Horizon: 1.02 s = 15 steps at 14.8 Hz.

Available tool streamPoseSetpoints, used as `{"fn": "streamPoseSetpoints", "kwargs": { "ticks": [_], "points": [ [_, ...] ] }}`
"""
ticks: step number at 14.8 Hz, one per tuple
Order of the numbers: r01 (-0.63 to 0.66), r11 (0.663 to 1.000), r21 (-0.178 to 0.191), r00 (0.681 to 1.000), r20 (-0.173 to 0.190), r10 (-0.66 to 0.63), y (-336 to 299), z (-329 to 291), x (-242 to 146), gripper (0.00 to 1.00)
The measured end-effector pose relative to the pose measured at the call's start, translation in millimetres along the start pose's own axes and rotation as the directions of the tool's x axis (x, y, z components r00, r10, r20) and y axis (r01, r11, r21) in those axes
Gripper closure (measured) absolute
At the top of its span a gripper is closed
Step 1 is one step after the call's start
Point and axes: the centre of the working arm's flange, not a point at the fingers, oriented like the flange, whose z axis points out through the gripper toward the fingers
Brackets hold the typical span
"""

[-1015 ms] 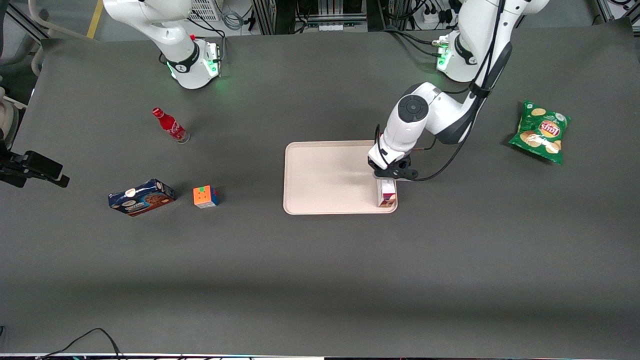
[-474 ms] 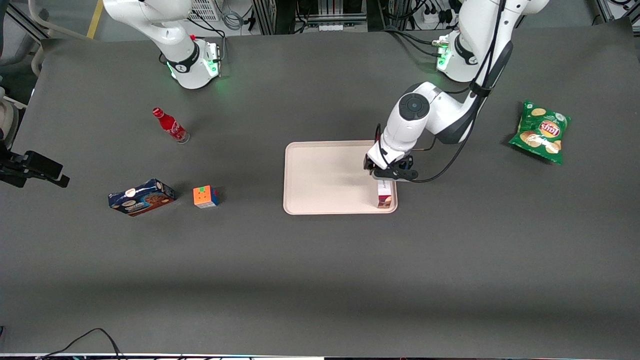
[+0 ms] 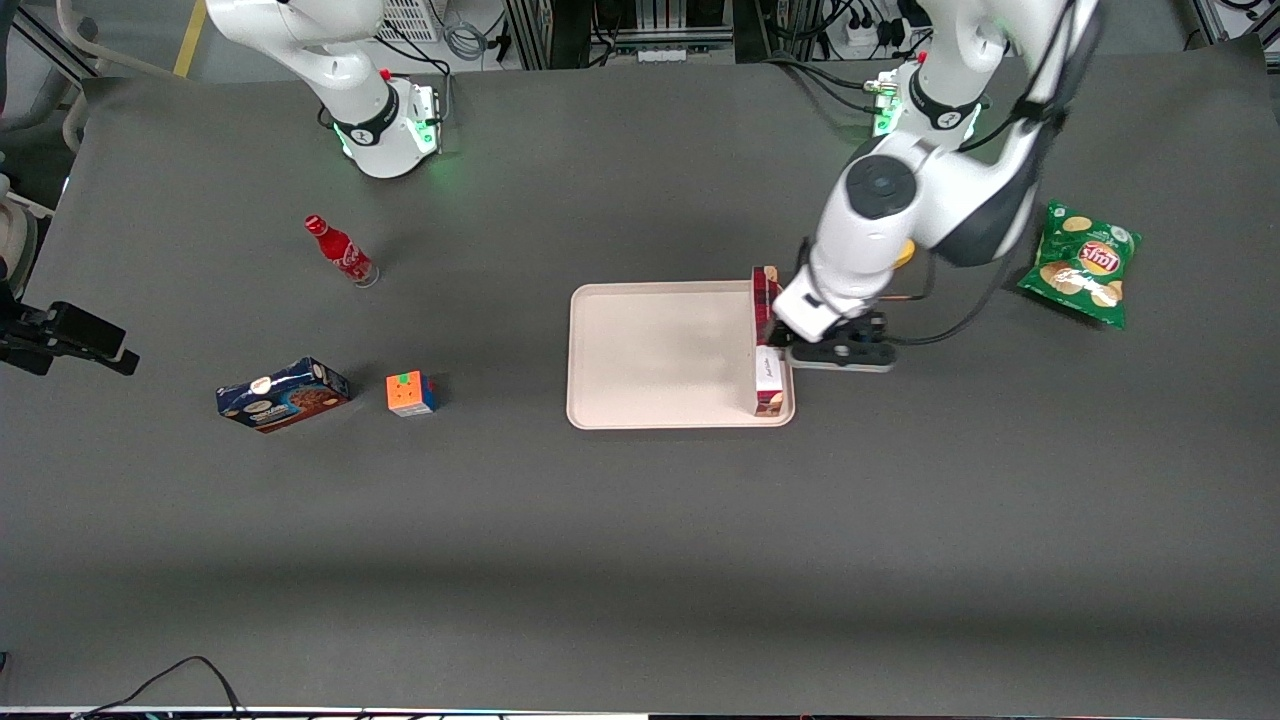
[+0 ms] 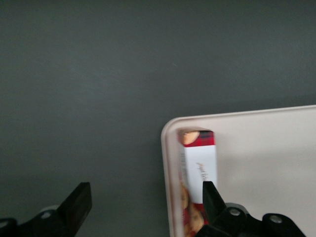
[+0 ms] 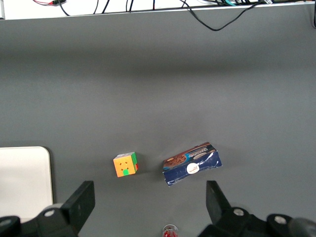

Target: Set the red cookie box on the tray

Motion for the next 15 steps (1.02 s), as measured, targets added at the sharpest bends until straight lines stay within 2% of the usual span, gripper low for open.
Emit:
{"fn": "streamPoseSetpoints", "kwargs": {
  "ticks": [3, 6, 10, 15],
  "points": [
    [0.009, 1.0, -0.002, 1.0, 0.013, -0.009, -63, -80, 33, 0.0],
    [0.02, 1.0, -0.003, 1.0, 0.014, -0.02, -146, -142, 44, 0.0],
    [0.016, 1.0, -0.008, 0.999, 0.05, -0.015, -232, -214, 30, 0.0],
    [0.004, 1.0, -0.017, 0.999, 0.031, -0.004, -274, -251, 15, 0.0]
  ]
}}
